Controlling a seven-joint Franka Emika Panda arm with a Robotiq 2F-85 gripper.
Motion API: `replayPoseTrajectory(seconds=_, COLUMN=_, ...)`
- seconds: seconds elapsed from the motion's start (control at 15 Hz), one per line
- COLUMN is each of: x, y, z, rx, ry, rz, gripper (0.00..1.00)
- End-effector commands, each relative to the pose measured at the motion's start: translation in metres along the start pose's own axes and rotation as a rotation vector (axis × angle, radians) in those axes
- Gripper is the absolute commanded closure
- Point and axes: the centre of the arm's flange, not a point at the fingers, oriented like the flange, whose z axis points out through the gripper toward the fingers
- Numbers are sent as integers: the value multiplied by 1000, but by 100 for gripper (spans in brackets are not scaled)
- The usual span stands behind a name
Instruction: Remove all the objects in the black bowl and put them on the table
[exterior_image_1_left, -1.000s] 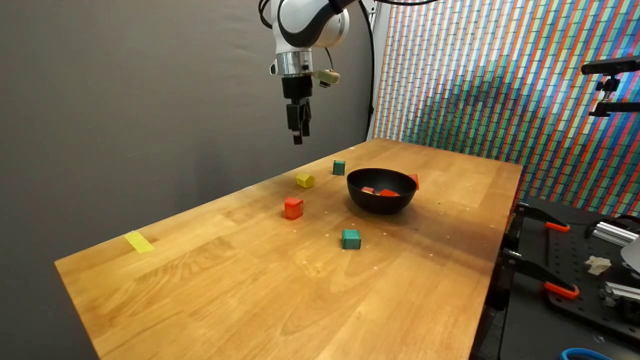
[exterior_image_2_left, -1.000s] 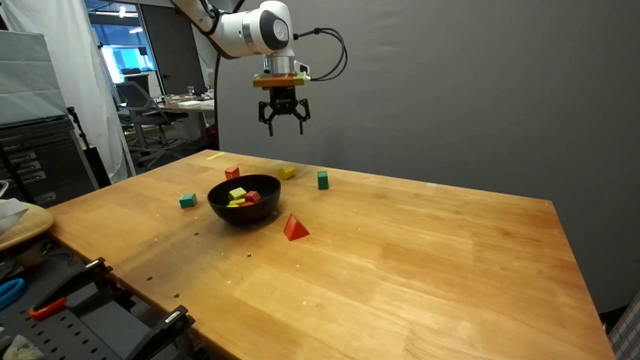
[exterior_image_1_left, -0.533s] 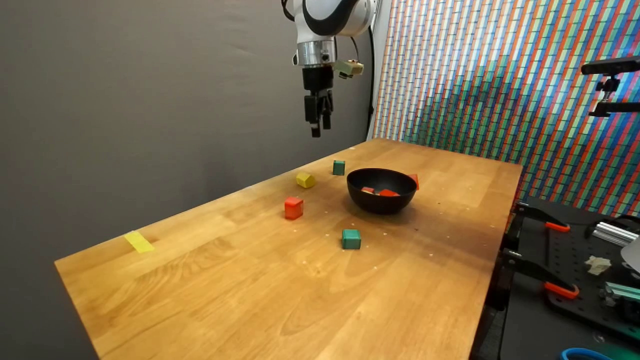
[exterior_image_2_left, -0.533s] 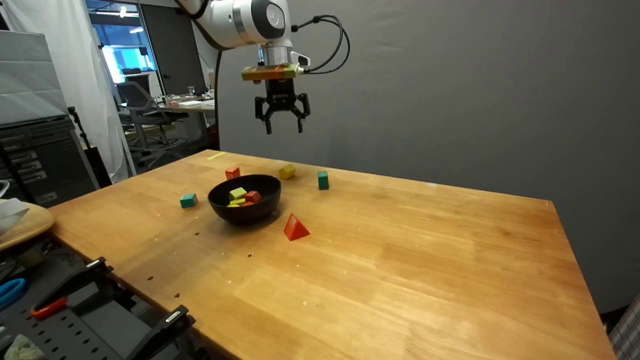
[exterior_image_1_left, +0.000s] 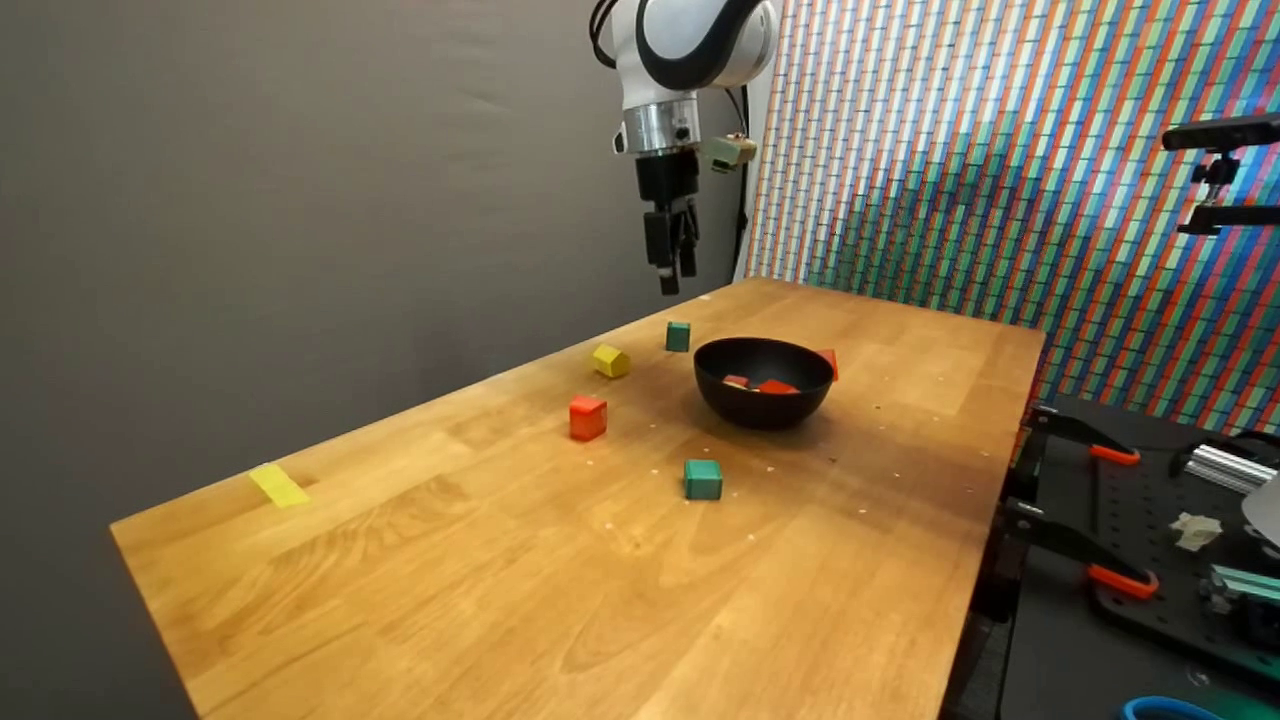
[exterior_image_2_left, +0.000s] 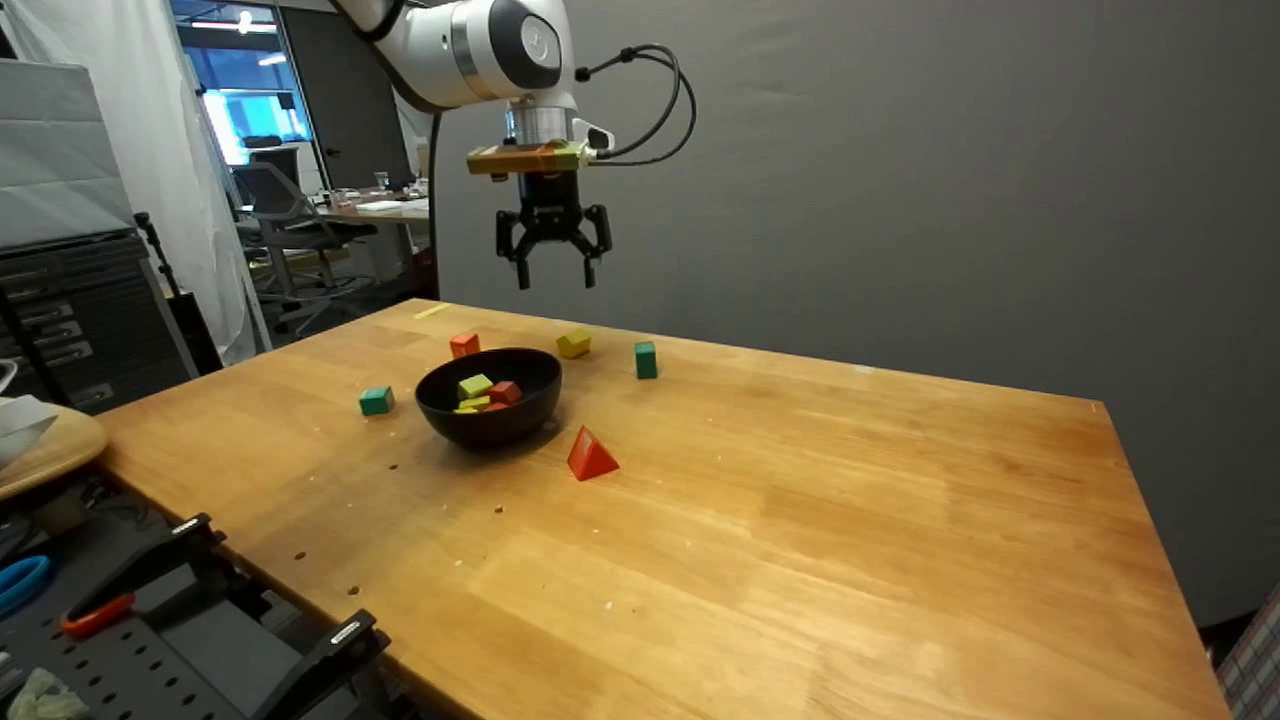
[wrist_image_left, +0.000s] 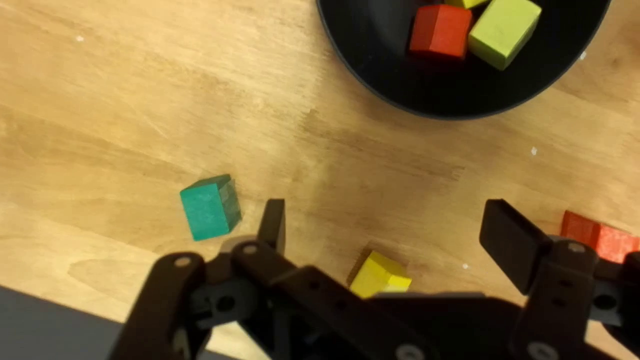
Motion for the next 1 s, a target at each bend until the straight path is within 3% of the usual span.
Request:
replayPoseTrajectory(seconds=0.0, x=-45, y=-37, z=48, rx=40, ry=-36, rz=-20, gripper=0)
replayPoseTrajectory(seconds=0.27, x=-91, y=-65, z=91, rx=74, ry=15, rz=46, gripper=0)
replayPoseTrajectory(seconds=0.8, x=-151, y=-58, z=95, rx=91, ry=165, rz=134, gripper=0)
replayPoseTrajectory(seconds=0.87, x=-154, y=-52, z=98, rx=101, ry=175, rz=130, gripper=4)
replayPoseTrajectory(seconds=0.93, x=-155, y=-47, z=101, rx=118, ry=187, rz=124, gripper=28)
